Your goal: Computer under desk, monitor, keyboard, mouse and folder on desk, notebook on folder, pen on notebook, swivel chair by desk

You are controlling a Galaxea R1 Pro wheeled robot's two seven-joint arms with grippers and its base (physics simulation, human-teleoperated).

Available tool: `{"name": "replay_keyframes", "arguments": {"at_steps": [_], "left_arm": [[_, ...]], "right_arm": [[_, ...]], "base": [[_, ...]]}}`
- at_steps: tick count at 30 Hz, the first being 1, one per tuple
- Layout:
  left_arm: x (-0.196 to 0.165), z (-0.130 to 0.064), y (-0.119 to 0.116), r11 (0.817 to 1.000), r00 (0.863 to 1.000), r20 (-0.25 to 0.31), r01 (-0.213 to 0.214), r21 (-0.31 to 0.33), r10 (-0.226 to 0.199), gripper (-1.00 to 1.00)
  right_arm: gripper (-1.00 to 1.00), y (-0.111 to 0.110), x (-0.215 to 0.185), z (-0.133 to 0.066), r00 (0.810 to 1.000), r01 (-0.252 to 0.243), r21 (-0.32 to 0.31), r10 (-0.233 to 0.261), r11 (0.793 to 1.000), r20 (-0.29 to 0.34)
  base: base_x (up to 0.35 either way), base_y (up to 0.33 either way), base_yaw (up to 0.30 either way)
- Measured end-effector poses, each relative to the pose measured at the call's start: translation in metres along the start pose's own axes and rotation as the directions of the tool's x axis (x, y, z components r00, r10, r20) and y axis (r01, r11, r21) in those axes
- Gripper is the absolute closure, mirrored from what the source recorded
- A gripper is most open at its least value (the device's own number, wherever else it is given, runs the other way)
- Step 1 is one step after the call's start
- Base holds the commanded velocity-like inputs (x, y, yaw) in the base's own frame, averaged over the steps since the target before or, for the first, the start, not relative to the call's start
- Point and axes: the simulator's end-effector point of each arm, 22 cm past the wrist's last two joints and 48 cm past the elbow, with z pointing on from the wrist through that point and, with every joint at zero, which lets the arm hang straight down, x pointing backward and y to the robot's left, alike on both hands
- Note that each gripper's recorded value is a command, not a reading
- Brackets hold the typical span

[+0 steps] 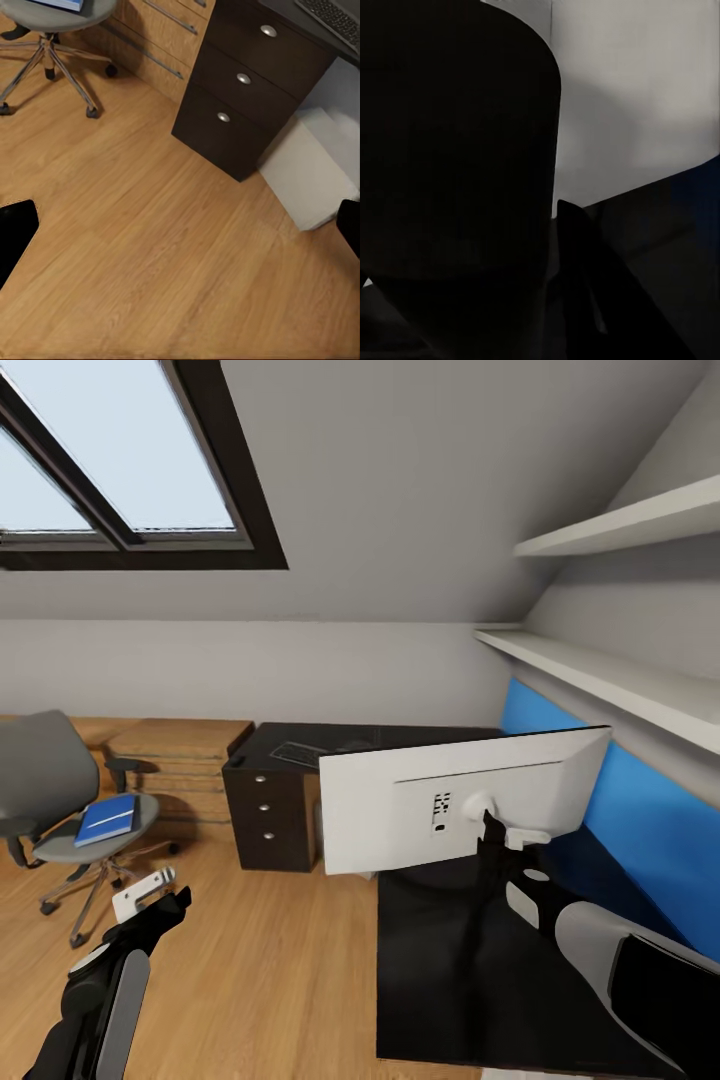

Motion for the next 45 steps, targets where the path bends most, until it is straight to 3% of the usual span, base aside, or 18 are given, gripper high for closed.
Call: {"name": "replay_keyframes", "arguments": {"at_steps": [15,45], "left_arm": [[0.0005,0.0005,0.002,1.0,1.0,-0.002,-0.002,-0.003,0.002,-1.0],[-0.0042,-0.0025,0.001,1.0,1.0,0.007,0.003,0.001,-0.003,-1.0]], "right_arm": [[1.0,0.0002,-0.0002,-0.0003,1.0,0.001,0.0,-0.001,1.0,0.0],[1.0,0.0022,-0.0075,-0.0035,1.0,0.002,-0.006,-0.002,1.0,0.011]], "base": [[-0.216,-0.221,0.012],[-0.006,-0.008,0.151]]}}
